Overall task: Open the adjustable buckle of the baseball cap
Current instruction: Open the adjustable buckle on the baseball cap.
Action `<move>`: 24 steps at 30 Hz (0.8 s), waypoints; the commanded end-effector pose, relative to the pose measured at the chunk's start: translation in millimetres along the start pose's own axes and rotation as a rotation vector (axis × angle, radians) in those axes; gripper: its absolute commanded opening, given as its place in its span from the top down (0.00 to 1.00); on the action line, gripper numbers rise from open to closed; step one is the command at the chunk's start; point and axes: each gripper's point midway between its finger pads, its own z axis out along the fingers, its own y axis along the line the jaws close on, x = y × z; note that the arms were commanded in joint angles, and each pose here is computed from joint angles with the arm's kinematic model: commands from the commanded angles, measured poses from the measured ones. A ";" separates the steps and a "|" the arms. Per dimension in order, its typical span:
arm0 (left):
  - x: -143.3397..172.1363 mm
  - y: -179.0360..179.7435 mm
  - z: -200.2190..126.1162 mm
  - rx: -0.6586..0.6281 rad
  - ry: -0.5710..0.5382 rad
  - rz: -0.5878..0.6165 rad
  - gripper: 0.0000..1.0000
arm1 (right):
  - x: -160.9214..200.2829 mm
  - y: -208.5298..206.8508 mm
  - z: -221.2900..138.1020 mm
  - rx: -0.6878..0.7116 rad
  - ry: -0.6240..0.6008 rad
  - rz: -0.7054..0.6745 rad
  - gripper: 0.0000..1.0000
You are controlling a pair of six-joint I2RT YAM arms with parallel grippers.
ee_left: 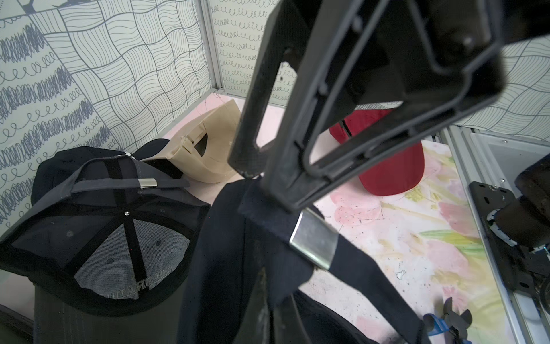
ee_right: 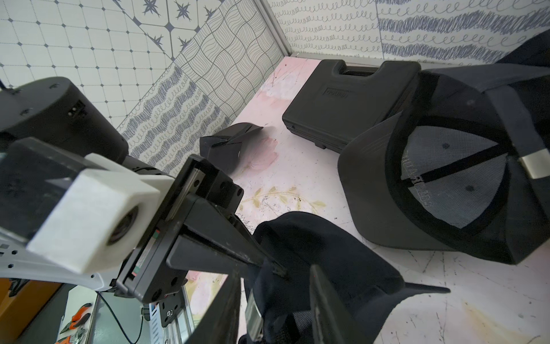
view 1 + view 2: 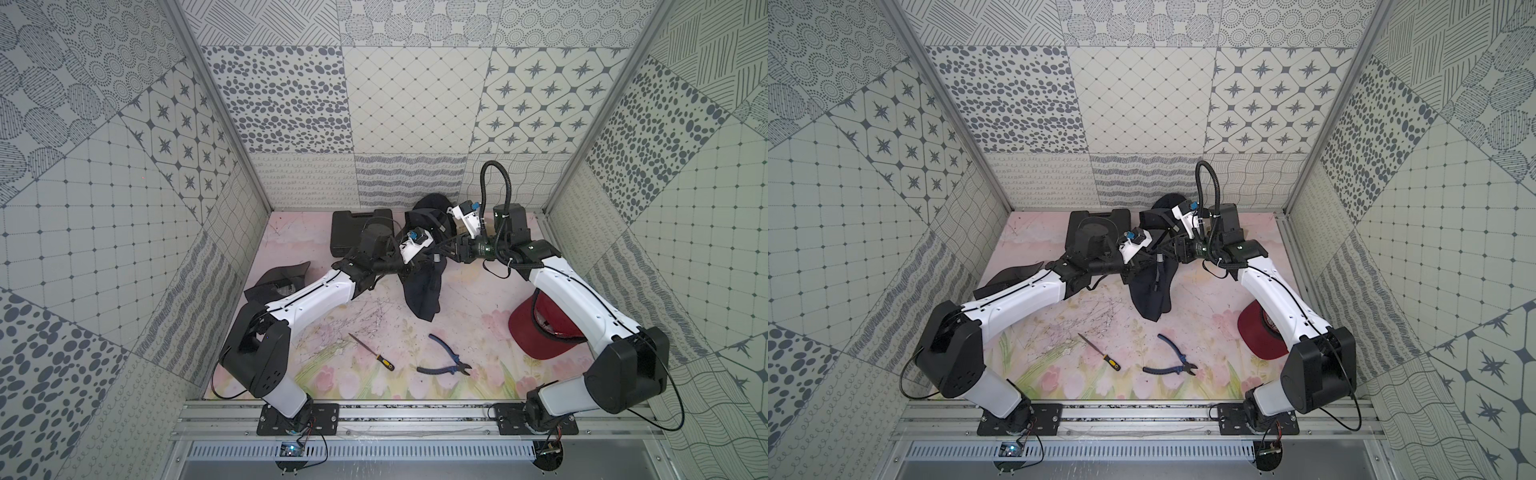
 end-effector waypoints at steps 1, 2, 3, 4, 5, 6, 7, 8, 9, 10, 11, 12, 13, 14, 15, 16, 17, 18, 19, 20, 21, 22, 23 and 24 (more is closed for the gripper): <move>-13.6 -9.6 -1.3 0.038 -0.030 0.044 1.00 | -10.1 10.6 -1.8 -0.045 -0.018 -0.016 0.63; -13.6 -9.4 -1.5 0.038 -0.030 0.043 1.00 | -9.7 11.0 -1.7 -0.049 -0.018 -0.018 0.64; -12.8 -9.6 -0.9 0.039 -0.028 0.044 1.00 | -9.0 11.8 -1.9 -0.054 -0.018 -0.019 0.67; -11.7 -9.5 -0.3 0.039 -0.025 0.043 1.00 | -8.6 12.5 -1.7 -0.058 -0.017 -0.021 0.68; -11.8 -9.7 -0.1 0.040 -0.024 0.043 1.00 | -7.8 12.9 -1.5 -0.061 -0.016 -0.021 0.70; -11.2 -9.4 0.3 0.039 -0.021 0.042 1.00 | -8.4 13.2 -1.9 -0.063 -0.018 -0.022 0.73; -10.8 -9.0 0.5 0.038 -0.019 0.042 1.00 | -8.2 14.0 -1.7 -0.067 -0.016 -0.021 0.75; -9.7 -8.7 1.2 0.038 -0.015 0.041 1.00 | -8.2 13.4 -1.2 -0.066 -0.015 -0.018 0.76; -10.1 -8.7 1.2 0.038 -0.013 0.042 1.00 | -8.2 13.0 -0.7 -0.066 -0.013 -0.016 0.78; -10.2 -8.5 1.5 0.039 -0.012 0.042 1.00 | -7.9 12.7 -0.2 -0.068 -0.010 -0.015 0.80; -9.6 -8.1 1.6 0.038 -0.009 0.041 1.00 | -8.0 13.1 -0.1 -0.070 -0.010 -0.015 0.81; -9.4 -7.2 1.7 0.034 -0.008 0.040 1.00 | -8.2 13.8 -0.1 -0.074 -0.012 -0.017 0.84; -8.6 -7.1 2.1 0.033 -0.005 0.039 1.00 | -8.5 15.3 -0.8 -0.080 -0.014 -0.022 0.86; -8.2 -6.1 2.3 0.029 -0.002 0.037 1.00 | -9.2 17.0 -2.0 -0.086 -0.018 -0.028 0.90; -8.2 -5.8 2.6 0.026 0.000 0.033 1.00 | -9.3 20.0 -3.2 -0.096 -0.020 -0.036 0.93; -8.9 -4.5 2.7 0.021 0.001 0.030 1.00 | -9.9 23.5 -4.6 -0.109 -0.024 -0.050 0.98; -8.6 -2.7 3.5 0.017 0.006 0.020 1.00 | -9.7 27.3 -6.3 -0.124 -0.027 -0.061 1.00; -9.4 -1.4 4.2 0.013 0.009 0.014 1.00 | -9.8 30.1 -8.0 -0.133 -0.030 -0.072 1.00; -9.7 2.5 4.8 -0.007 0.015 -0.003 1.00 | -8.7 31.9 -9.1 -0.139 -0.031 -0.079 1.00; -8.9 8.9 5.6 -0.040 0.023 -0.025 1.00 | -7.1 34.1 -10.7 -0.146 -0.031 -0.088 1.00; -9.1 13.8 5.8 -0.065 0.027 -0.041 1.00 | -5.1 36.3 -11.9 -0.154 -0.031 -0.097 1.00; -8.7 18.2 6.3 -0.085 0.032 -0.056 1.00 | -2.8 38.6 -13.2 -0.164 -0.033 -0.106 1.00; -8.1 20.0 7.7 -0.090 0.036 -0.074 1.00 | -0.9 40.8 -14.8 -0.172 -0.039 -0.115 1.00; -7.1 21.0 9.5 -0.089 0.041 -0.094 1.00 | 0.8 42.6 -16.1 -0.176 -0.045 -0.127 1.00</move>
